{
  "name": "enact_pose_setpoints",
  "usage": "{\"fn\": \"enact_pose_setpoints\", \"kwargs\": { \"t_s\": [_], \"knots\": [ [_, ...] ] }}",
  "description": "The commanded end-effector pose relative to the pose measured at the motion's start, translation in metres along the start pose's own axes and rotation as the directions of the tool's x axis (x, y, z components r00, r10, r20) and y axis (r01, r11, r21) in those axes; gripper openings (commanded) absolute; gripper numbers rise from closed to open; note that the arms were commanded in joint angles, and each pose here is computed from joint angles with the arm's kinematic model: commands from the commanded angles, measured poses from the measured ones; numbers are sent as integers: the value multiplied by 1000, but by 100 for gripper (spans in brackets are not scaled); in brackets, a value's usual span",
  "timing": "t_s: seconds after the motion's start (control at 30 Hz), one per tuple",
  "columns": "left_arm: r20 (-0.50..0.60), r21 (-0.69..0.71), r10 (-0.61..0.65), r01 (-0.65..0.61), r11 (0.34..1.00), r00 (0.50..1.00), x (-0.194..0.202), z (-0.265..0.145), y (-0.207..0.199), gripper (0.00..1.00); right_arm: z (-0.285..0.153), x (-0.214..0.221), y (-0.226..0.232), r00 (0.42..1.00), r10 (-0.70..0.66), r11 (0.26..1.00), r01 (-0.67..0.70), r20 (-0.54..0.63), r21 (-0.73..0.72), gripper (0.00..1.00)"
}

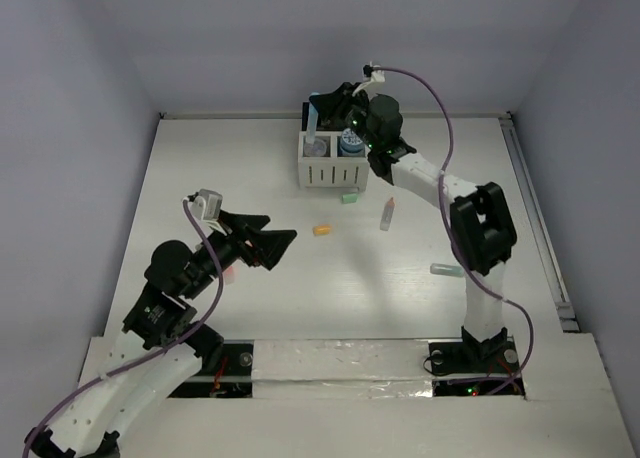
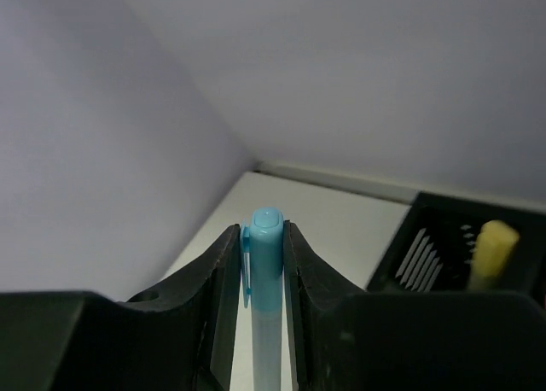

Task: Sort the stationery into containers
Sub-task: Place the pen in the storage box.

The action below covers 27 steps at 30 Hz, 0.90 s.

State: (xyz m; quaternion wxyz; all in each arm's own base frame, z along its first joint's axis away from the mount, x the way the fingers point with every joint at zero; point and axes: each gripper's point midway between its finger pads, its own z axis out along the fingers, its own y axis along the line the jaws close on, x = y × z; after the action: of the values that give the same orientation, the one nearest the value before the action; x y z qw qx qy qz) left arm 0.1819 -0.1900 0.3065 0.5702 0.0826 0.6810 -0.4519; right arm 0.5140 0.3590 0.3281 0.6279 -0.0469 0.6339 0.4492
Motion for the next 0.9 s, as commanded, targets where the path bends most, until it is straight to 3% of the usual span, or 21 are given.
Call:
{"fn": "enact_pose_setpoints", "kwargs": {
  "t_s": [0.0, 0.2, 0.23, 0.37, 0.73, 0.77, 0.8, 0.87],
  "knots": [
    [50, -145, 80, -72, 987, 996, -25, -13, 16, 99, 33, -34, -25, 989, -113, 992, 108, 95, 60, 0],
    [82, -269, 156, -129, 955, 984, -37, -28, 35, 99, 66, -45, -68, 976, -158, 984, 142, 152, 111, 0],
    [91, -284, 162, -130, 950, 983, -39, -29, 38, 99, 73, -29, -82, 977, -164, 981, 147, 135, 127, 0],
    [94, -317, 173, -135, 939, 980, -36, -29, 47, 99, 93, -44, -89, 951, -250, 963, 224, 184, 150, 0],
    [81, -351, 173, -134, 927, 982, -32, -28, 56, 99, 95, -3, -123, 946, -293, 945, 265, 136, 189, 0],
    [78, -352, 172, -134, 926, 982, -32, -28, 56, 99, 94, -1, -124, 946, -295, 944, 268, 134, 190, 1],
    [75, -353, 172, -135, 926, 982, -31, -28, 57, 99, 94, -5, -121, 944, -297, 945, 269, 142, 185, 13],
    [78, -354, 169, -131, 926, 982, -31, -29, 57, 99, 91, -2, -117, 944, -299, 947, 276, 139, 162, 28]
  ]
}}
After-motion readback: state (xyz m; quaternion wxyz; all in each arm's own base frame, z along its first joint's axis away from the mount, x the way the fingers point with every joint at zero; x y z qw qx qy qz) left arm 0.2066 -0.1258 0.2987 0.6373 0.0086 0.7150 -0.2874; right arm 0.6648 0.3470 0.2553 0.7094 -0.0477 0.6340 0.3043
